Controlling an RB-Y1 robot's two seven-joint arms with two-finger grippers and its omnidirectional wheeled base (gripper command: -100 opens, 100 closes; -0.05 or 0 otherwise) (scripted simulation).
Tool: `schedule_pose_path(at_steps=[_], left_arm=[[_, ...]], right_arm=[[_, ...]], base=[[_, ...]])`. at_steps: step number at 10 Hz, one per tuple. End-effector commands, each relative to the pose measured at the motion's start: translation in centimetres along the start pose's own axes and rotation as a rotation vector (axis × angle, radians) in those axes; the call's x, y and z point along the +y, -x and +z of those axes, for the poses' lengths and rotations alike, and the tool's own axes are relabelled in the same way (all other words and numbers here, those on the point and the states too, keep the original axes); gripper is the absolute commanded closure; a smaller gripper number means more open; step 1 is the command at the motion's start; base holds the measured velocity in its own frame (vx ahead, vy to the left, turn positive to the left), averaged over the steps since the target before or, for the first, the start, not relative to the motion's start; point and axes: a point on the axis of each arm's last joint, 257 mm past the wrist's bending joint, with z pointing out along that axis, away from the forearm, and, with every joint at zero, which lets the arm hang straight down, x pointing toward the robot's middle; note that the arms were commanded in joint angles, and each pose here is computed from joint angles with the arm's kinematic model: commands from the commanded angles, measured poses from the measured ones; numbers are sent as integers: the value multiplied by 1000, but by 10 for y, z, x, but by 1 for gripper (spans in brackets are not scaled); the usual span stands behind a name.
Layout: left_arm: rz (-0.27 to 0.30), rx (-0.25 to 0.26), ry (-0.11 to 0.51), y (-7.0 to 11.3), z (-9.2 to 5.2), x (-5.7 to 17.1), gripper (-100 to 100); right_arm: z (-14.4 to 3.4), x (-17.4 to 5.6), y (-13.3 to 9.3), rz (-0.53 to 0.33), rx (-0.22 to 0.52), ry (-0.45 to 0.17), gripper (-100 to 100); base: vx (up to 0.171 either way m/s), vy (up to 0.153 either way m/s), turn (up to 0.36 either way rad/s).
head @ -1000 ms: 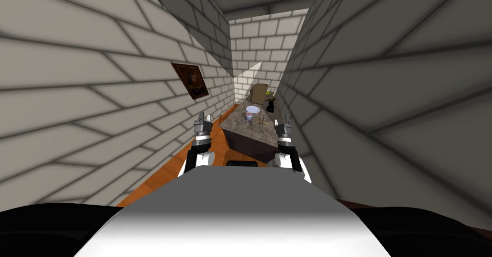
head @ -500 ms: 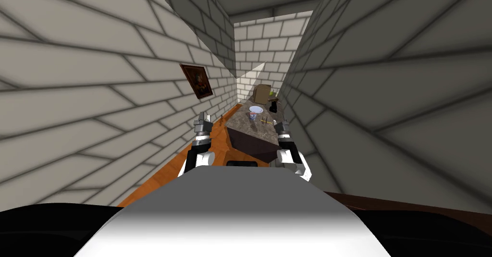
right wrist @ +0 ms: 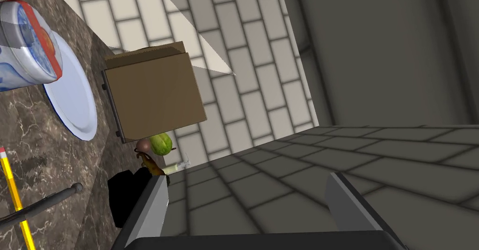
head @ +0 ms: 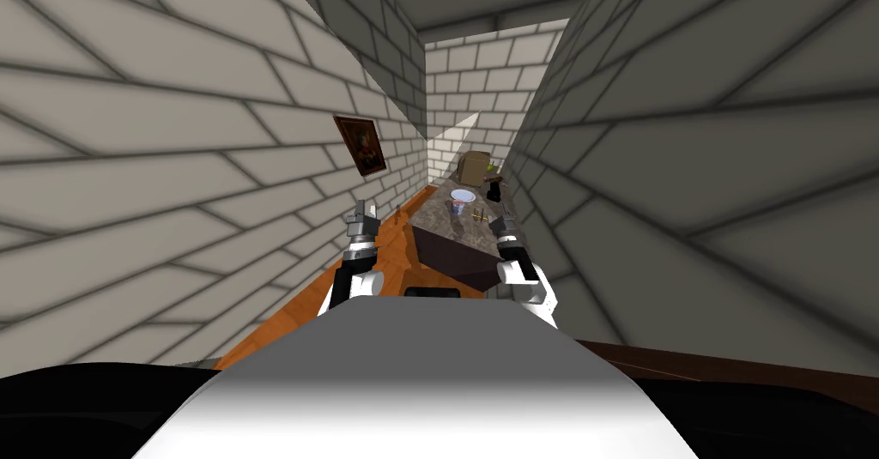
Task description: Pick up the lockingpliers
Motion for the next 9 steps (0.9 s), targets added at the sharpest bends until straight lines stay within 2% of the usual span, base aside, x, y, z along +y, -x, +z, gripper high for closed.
schedule_pose_path(at_steps=[1, 4, 5, 6, 7, 8, 9], left_arm=[[0, 0, 0, 0, 0, 0, 0], [0, 0, 0, 0, 0, 0, 0], [0, 0, 0, 0, 0, 0, 0], [0, 0, 0, 0, 0, 0, 0], [0, 0, 0, 0, 0, 0, 0], [0, 0, 0, 0, 0, 0, 0], [0, 0, 0, 0, 0, 0, 0]], right_arm=[[12, -12, 16, 20, -17, -49, -100], [20, -29, 34, 39, -48, -113, -100], [30, -33, 47, 60, -67, -142, -100], [29, -41, 52, 60, -79, -162, -100], [38, -43, 67, 83, -101, -185, -100], [36, -51, 72, 83, -116, -210, -100], [45, -52, 88, 108, -142, -228, -100]], base=[[-39, 87, 84], [-18, 75, 57], [-14, 73, 85], [-10, 60, 50], [-14, 76, 100], [-10, 67, 42], [8, 75, 71]])
